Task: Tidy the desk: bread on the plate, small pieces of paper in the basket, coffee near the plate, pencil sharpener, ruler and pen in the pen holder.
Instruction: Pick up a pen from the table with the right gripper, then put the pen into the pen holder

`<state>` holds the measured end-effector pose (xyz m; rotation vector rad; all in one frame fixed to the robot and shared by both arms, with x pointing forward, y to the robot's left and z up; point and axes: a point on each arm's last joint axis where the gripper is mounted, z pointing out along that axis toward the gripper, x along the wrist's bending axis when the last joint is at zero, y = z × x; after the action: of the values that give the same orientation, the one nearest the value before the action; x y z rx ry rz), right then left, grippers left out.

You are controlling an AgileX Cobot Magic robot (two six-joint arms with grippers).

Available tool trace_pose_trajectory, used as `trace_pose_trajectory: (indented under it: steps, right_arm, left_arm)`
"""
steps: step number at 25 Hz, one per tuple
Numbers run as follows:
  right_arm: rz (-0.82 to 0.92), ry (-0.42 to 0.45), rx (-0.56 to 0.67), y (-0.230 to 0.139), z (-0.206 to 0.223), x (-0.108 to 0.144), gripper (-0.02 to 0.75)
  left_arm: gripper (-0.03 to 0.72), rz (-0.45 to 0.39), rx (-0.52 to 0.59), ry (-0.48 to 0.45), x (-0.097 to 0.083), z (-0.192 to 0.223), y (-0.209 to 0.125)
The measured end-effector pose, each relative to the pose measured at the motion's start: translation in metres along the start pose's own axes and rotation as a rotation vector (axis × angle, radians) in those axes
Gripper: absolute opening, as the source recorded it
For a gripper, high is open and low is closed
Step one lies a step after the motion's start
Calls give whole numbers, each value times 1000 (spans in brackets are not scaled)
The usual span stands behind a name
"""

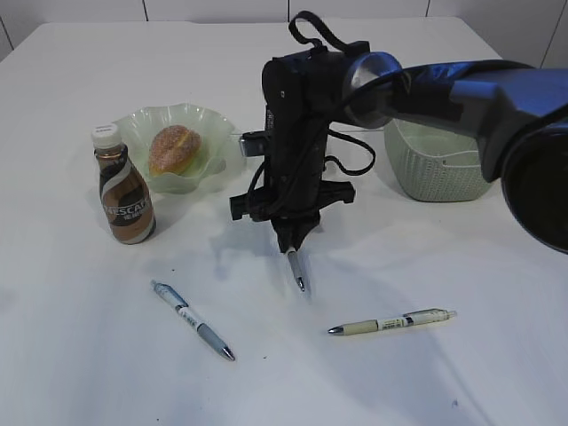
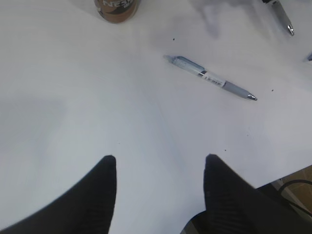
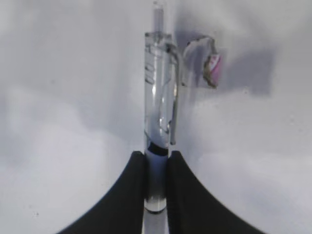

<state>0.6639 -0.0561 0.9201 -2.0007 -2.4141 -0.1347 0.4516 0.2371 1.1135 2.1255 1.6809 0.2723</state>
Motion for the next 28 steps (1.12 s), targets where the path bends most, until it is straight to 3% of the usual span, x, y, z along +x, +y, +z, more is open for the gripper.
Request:
trace_pose_trajectory:
  steps: [8,15,27,28]
  right_arm:
    - [-1,16,-41,1,-22,1,89]
    - [-74,-67,-190,-8,-79,14,88]
    - [-83,-59,-309,-21,-135,16,87]
    - [-84,-76,-361,-26,-158,11,87]
  left_arm:
    - [401,0,0,0,0,0,0]
    - [401,0,0,0,0,0,0]
    - [402,-3,-15,-5,0,0,1]
    - [401,-3,-20,-5,0,0,2]
